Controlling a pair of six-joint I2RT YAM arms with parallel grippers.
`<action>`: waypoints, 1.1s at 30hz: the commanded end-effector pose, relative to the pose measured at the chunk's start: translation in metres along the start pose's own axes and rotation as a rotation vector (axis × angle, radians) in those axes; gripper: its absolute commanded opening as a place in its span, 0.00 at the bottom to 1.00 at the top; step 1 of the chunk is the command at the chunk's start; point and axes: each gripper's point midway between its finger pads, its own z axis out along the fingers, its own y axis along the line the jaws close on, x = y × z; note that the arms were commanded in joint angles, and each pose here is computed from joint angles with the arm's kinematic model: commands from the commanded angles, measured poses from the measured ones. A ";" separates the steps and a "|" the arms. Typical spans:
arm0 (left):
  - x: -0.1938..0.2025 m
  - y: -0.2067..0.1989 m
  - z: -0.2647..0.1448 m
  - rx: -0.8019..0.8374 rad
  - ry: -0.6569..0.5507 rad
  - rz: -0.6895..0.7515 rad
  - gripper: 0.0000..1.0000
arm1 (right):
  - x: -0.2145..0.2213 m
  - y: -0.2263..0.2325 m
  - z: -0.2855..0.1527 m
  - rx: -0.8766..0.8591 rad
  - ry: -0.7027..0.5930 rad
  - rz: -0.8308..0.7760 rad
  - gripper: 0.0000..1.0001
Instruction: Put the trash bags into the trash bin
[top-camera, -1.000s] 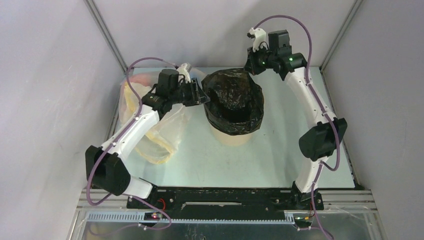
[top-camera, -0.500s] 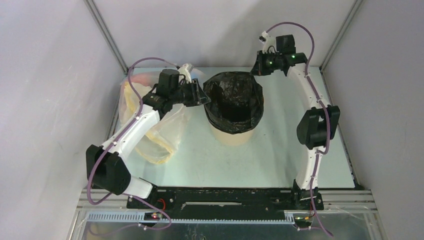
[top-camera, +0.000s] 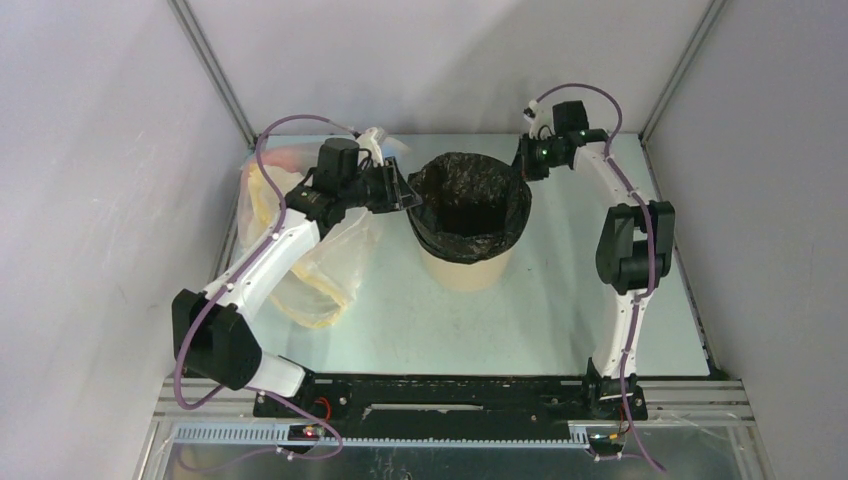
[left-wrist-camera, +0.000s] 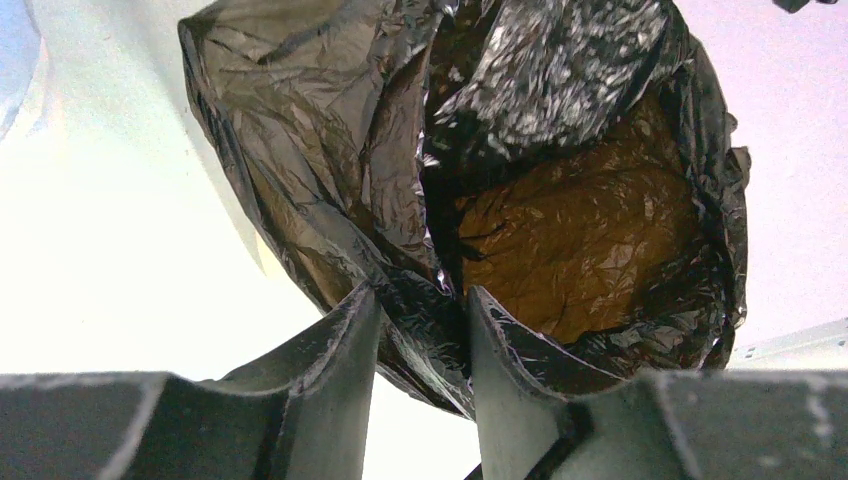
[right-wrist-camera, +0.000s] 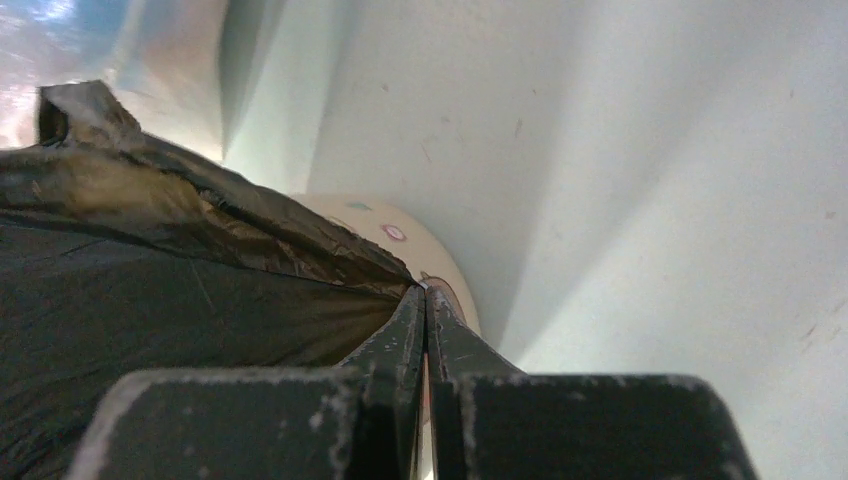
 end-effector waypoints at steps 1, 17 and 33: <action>-0.003 -0.003 -0.001 -0.003 -0.012 0.039 0.42 | -0.018 0.002 -0.031 0.053 -0.087 -0.003 0.00; -0.009 -0.008 -0.005 -0.001 -0.034 0.044 0.47 | -0.049 0.045 -0.145 0.174 -0.294 -0.041 0.45; -0.017 -0.021 -0.014 0.031 -0.065 0.053 0.59 | 0.041 0.092 -0.165 0.065 -0.292 -0.027 0.52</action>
